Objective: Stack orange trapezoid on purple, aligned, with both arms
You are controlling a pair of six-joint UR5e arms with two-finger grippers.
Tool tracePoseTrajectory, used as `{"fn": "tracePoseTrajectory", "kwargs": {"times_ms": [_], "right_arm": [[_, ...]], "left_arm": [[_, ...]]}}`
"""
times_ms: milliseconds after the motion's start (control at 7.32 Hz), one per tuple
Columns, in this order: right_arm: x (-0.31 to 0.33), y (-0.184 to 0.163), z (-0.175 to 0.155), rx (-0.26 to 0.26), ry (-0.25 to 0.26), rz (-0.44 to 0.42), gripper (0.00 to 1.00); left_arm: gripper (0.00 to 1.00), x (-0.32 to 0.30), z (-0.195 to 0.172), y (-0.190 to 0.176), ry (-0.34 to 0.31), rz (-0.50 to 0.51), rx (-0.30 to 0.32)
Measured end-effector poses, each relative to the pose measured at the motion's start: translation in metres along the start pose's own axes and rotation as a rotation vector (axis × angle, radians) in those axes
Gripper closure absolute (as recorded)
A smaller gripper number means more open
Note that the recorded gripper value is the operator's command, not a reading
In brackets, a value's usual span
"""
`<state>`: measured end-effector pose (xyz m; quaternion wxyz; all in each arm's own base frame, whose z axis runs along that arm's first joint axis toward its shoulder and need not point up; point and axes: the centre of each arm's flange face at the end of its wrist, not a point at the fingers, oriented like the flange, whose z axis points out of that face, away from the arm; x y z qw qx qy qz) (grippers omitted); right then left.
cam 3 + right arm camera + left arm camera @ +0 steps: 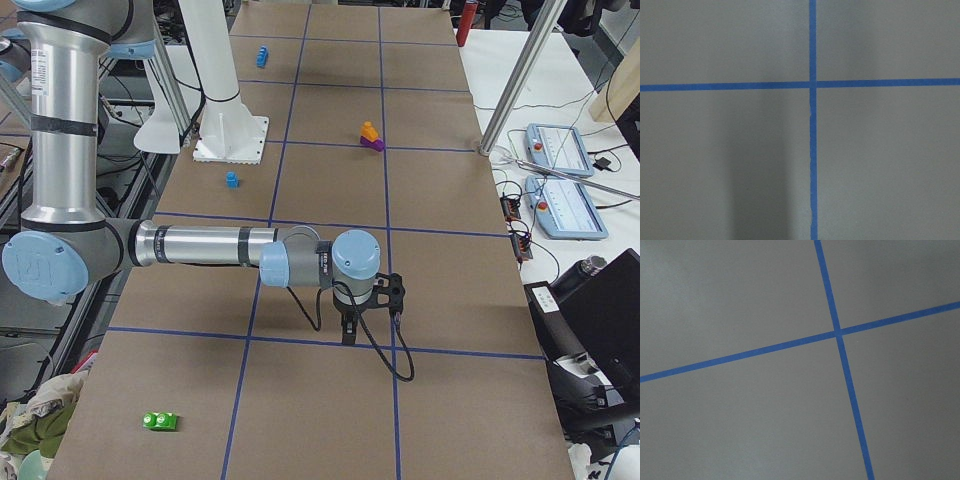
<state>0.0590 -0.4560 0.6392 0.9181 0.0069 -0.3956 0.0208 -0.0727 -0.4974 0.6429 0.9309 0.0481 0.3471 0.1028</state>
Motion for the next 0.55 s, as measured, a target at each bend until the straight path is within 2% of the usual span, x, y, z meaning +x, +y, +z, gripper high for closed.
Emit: {"fn": "tracePoseTrajectory", "kwargs": {"times_ms": [547], "right_arm": [[-0.0001,-0.0005,-0.0008,-0.003,0.002,0.004,0.0]], "left_arm": [[0.0,0.0002,0.0012,-0.0002,-0.001,0.0,-0.002]]}}
